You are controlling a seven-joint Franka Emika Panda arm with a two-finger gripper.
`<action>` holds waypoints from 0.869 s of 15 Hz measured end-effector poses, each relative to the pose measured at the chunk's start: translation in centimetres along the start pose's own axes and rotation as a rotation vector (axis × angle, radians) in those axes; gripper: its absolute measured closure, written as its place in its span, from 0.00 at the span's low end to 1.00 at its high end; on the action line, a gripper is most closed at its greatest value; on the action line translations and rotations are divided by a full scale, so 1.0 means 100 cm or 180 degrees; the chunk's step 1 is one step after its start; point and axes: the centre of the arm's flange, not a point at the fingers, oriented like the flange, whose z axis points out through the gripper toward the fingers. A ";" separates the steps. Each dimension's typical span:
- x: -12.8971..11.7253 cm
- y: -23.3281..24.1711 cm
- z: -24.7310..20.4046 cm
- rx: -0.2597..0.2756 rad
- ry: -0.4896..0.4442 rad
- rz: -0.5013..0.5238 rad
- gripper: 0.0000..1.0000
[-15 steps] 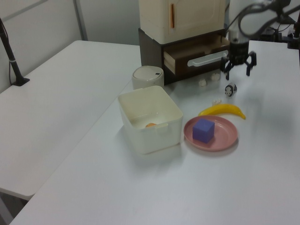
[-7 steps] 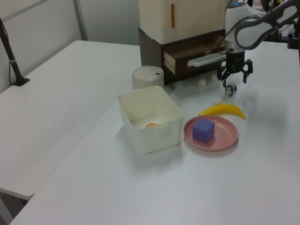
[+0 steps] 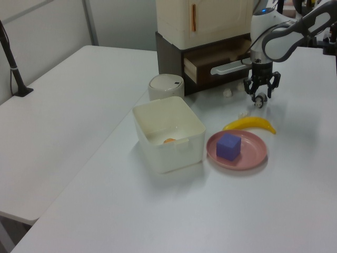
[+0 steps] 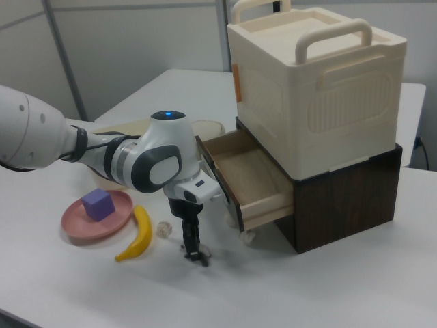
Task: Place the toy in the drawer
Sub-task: 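Move the gripper down over the black-and-white panda toy, then close the gripper on the panda toy and lift it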
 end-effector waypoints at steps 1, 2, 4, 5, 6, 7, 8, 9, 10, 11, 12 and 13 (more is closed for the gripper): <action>0.000 -0.001 -0.001 -0.0005 0.0015 -0.0018 0.49; -0.001 -0.002 0.001 -0.0032 0.0033 -0.0051 0.61; -0.003 -0.005 0.000 -0.0066 0.0070 -0.0120 0.68; -0.005 -0.007 0.000 -0.0067 0.0074 -0.0135 0.68; -0.006 -0.008 0.000 -0.0066 0.0075 -0.0146 0.68; -0.008 -0.010 -0.001 -0.0062 0.0077 -0.0163 0.68; -0.010 -0.014 -0.003 -0.0050 0.0085 -0.0185 0.68; -0.012 -0.016 -0.007 -0.0029 0.0103 -0.0202 0.68; -0.014 -0.020 -0.018 0.0014 0.0141 -0.0223 0.68; -0.018 -0.024 -0.033 0.0040 0.0163 -0.0260 0.68; -0.023 -0.028 -0.045 0.0049 0.0171 -0.0296 0.68; -0.029 -0.032 -0.060 0.0059 0.0185 -0.0338 0.68</action>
